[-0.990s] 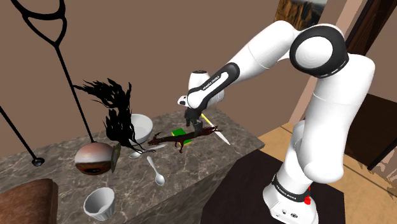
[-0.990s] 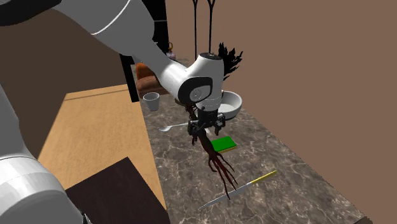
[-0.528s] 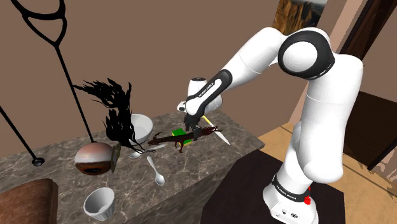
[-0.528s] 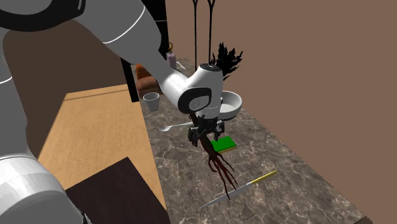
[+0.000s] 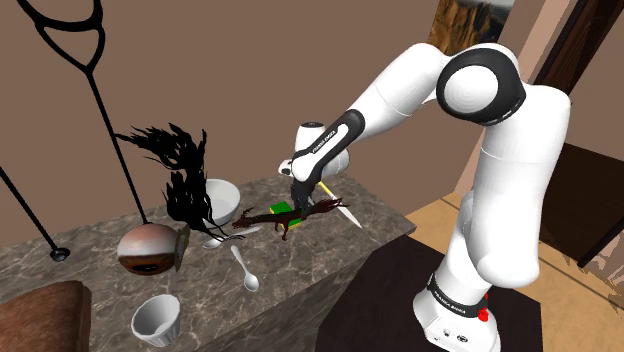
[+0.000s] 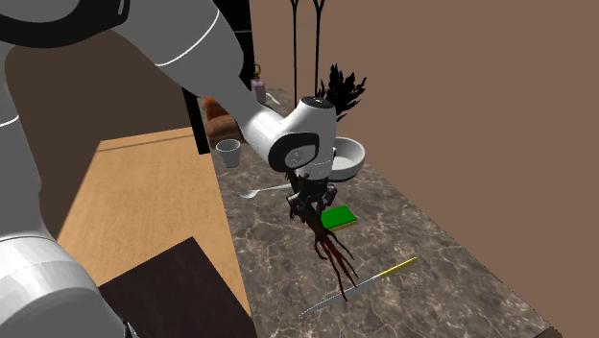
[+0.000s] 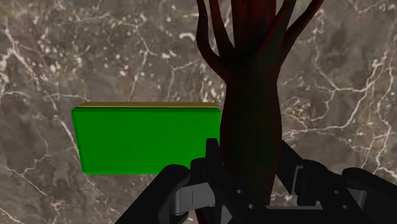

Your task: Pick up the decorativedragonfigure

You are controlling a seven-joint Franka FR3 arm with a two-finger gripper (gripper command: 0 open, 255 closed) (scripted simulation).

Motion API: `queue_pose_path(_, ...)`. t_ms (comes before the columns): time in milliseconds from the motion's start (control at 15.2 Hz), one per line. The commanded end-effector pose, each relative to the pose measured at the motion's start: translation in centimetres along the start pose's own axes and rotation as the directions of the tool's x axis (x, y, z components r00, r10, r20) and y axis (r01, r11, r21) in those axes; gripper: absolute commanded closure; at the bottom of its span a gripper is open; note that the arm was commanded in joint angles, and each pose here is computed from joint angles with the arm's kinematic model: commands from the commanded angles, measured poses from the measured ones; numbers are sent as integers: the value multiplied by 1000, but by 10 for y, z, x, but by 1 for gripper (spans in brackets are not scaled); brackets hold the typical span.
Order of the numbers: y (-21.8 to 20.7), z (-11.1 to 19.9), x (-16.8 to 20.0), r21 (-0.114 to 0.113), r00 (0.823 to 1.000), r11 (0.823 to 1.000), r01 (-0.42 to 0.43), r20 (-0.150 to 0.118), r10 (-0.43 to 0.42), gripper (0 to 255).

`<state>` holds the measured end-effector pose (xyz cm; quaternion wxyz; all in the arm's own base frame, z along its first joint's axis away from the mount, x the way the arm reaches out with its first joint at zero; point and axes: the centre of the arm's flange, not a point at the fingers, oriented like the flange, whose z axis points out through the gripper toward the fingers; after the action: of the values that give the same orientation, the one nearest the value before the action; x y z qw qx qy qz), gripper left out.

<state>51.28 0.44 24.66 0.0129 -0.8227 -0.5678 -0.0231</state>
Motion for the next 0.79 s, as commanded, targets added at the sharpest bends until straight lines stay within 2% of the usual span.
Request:
queue_pose_path(0, 0, 0, 0, 1, 1000, 1000, 0, 0, 0, 255)
queue_pose_path(726, 0, -52, 3, 1, 1000, 1000, 0, 0, 0, 255)
